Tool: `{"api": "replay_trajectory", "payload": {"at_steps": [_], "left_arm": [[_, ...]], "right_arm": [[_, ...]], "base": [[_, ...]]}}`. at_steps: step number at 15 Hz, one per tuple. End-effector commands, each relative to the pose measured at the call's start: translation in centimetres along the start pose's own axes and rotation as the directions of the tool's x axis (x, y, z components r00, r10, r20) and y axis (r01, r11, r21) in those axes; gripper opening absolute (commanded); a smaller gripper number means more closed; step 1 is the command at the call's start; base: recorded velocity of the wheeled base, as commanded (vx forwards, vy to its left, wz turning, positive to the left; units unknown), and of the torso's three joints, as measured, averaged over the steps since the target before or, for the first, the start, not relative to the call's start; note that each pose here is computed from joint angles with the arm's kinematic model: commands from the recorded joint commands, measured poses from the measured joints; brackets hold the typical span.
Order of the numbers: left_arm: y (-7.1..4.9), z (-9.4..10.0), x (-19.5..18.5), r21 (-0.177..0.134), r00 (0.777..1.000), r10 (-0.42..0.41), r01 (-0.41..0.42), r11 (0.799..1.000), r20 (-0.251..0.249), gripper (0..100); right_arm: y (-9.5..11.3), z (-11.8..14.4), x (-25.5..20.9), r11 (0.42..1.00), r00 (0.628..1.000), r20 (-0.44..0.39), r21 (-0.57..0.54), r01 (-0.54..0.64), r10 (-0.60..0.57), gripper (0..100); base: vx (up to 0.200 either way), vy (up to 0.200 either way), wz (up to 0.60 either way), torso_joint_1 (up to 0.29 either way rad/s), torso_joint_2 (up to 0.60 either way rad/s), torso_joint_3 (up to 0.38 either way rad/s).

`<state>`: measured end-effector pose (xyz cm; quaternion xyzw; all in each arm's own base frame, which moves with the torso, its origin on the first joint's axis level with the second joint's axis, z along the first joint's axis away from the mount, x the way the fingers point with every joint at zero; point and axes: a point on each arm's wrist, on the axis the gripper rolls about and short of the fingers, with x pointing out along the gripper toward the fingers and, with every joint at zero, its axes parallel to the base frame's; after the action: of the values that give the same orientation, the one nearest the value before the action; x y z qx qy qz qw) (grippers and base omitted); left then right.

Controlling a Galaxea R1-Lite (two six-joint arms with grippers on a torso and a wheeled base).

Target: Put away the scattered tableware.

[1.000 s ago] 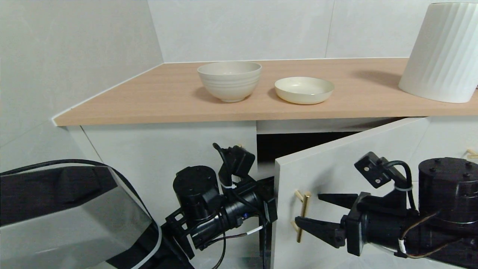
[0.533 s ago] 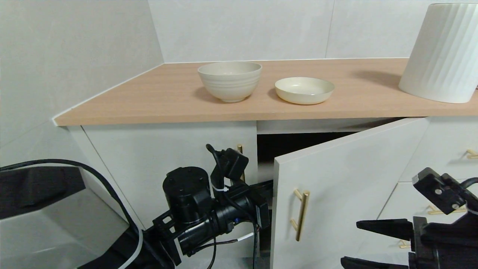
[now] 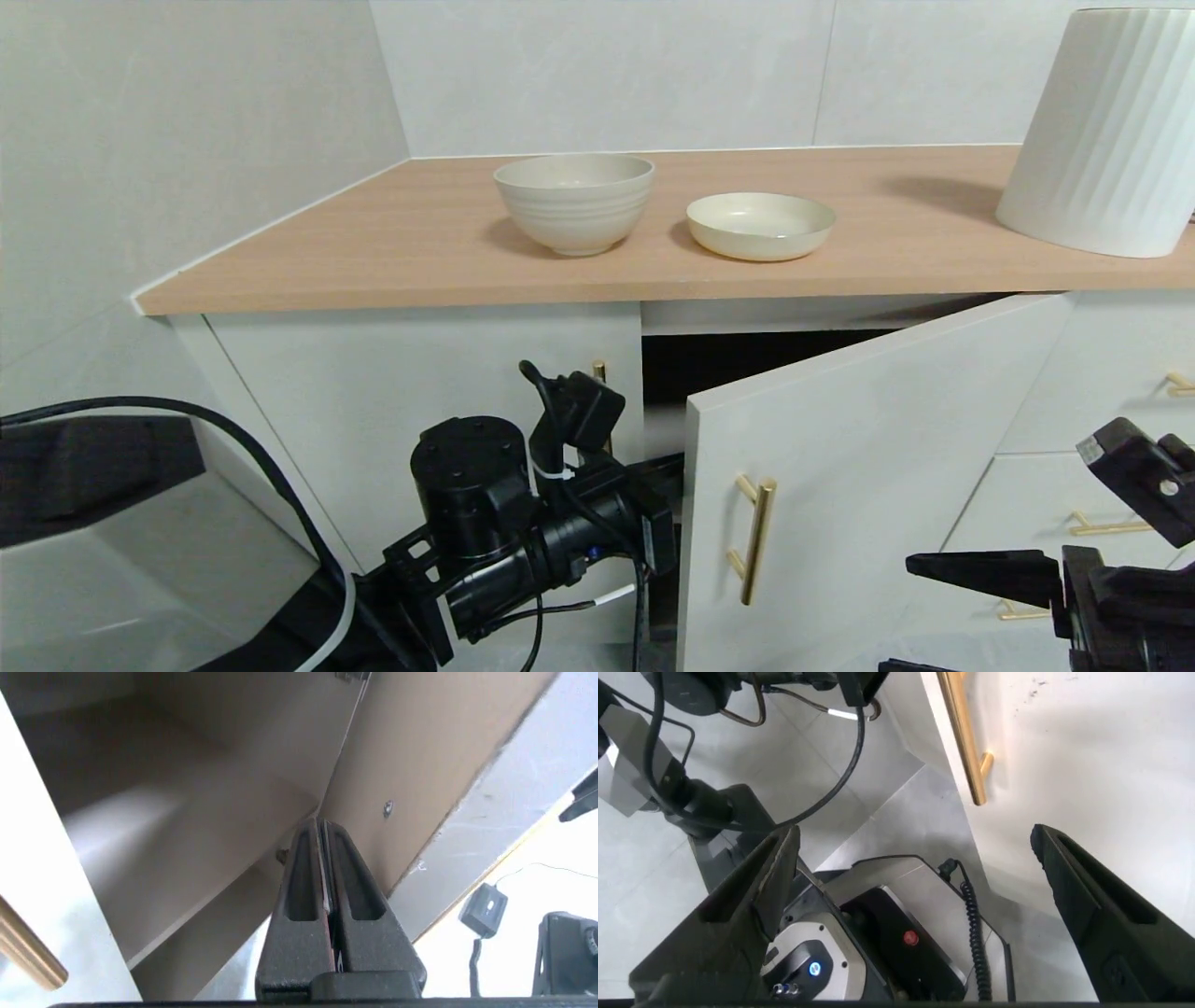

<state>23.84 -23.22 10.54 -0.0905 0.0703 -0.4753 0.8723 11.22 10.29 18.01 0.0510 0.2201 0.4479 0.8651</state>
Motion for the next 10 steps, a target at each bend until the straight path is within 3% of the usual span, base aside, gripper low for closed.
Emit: {"api": "replay_trajectory", "payload": {"at_steps": [1, 5, 10], "left_arm": [[-0.1, 0.1, 0.1, 0.001, 1.0, -0.005, 0.005, 1.0, 0.003, 0], [0.0, -0.4, 0.7, -0.001, 1.0, -0.007, 0.007, 1.0, -0.005, 0], [0.3, -0.7, 1.9, 0.001, 1.0, -0.008, 0.008, 1.0, 0.002, 0]], "right_arm": [[0.0, 0.0, 0.0, 1.0, 1.0, 0.0, -0.001, -0.002, 0.002, 100], [0.1, -0.2, 0.0, 1.0, 1.0, -0.006, -0.002, -0.005, 0.005, 100], [0.1, -0.2, 0.0, 1.0, 1.0, -0.003, -0.004, -0.005, 0.005, 100]], "base": [[-0.2, 0.0, 0.0, 0.002, 0.01, 0.002], [-0.2, 0.0, 0.0, 0.002, 0.0, -0.002], [0.0, 0.0, 0.0, 0.0, 0.0, 0.0]]}}
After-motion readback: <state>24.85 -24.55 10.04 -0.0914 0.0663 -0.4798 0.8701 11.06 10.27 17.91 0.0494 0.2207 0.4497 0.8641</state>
